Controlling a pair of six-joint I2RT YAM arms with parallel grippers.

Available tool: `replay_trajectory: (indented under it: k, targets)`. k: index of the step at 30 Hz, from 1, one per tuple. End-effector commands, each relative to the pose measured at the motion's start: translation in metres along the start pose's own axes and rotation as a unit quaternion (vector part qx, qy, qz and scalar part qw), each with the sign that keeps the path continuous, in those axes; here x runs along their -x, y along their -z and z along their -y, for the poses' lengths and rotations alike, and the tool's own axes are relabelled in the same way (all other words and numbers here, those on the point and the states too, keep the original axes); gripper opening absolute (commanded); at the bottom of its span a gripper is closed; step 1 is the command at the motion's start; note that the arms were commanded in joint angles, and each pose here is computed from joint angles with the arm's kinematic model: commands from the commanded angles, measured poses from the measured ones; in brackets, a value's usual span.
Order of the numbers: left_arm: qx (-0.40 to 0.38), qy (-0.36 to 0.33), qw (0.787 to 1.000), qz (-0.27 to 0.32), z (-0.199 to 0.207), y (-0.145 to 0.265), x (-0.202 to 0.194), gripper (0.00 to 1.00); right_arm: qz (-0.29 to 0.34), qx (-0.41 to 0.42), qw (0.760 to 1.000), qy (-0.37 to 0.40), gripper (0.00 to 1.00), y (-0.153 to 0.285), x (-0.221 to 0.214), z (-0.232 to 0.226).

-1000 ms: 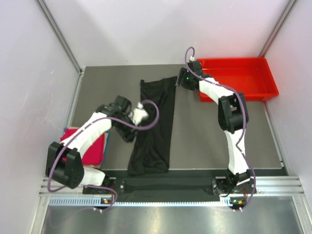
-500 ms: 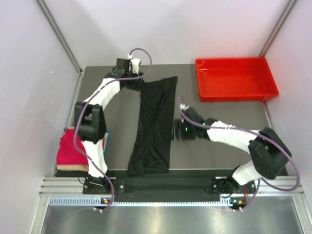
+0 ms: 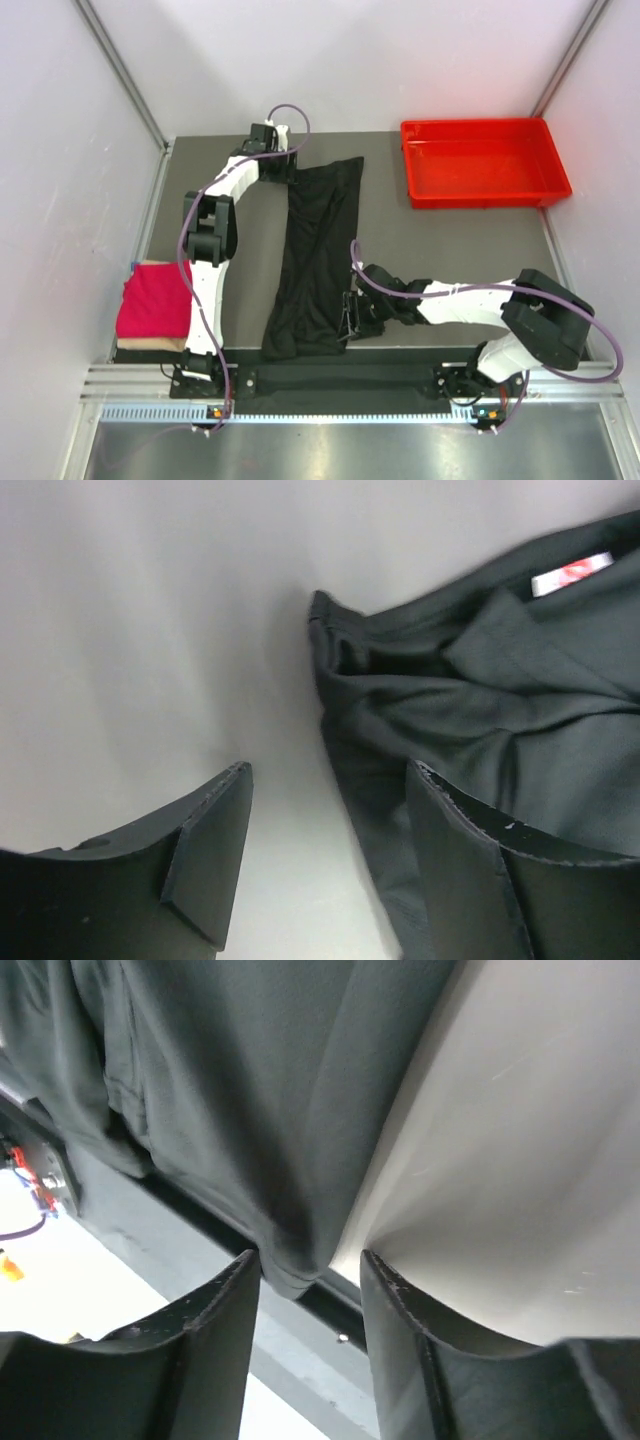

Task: Fold and stack the t-shirts
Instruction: Fold the tshirt

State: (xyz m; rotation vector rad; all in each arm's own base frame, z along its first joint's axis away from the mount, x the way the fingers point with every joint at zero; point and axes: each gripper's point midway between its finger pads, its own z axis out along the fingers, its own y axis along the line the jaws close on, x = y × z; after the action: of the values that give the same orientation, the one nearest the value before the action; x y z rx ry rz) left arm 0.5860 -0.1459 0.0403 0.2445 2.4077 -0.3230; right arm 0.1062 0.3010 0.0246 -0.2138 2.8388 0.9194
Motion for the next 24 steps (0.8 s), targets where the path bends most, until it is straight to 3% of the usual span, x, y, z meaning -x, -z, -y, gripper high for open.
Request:
replay_trajectory:
  k: [1,4,8,10,11,12,24]
  targets:
    - [-0.051,0.015,0.998,0.017,0.018,0.001,0.012,0.66,-0.024,0.02,0.999,-0.025,0.45,-0.005,-0.016,-0.005]
    - [-0.067,0.017,0.998,0.011,0.023,0.0,0.004,0.63,-0.035,0.018,0.999,-0.033,0.36,-0.009,-0.023,0.0]
    - [-0.08,0.012,0.996,0.029,0.027,-0.001,0.011,0.45,-0.048,0.014,0.998,-0.024,0.15,-0.017,-0.023,0.0]
    - [-0.076,0.011,0.996,0.038,0.026,-0.005,0.015,0.24,-0.051,0.009,0.998,-0.023,0.03,-0.018,-0.024,0.003]
    - [-0.071,0.011,0.997,0.039,0.022,-0.009,0.014,0.16,-0.049,0.004,0.998,-0.027,0.0,-0.018,-0.023,0.006]
    - [-0.066,0.011,0.997,0.044,0.02,-0.011,0.016,0.02,-0.048,-0.001,0.998,-0.03,0.0,-0.017,-0.024,0.011]
    - [-0.045,0.016,0.994,0.101,0.005,-0.02,0.062,0.0,-0.078,-0.019,0.997,0.019,0.0,-0.007,-0.035,0.033]
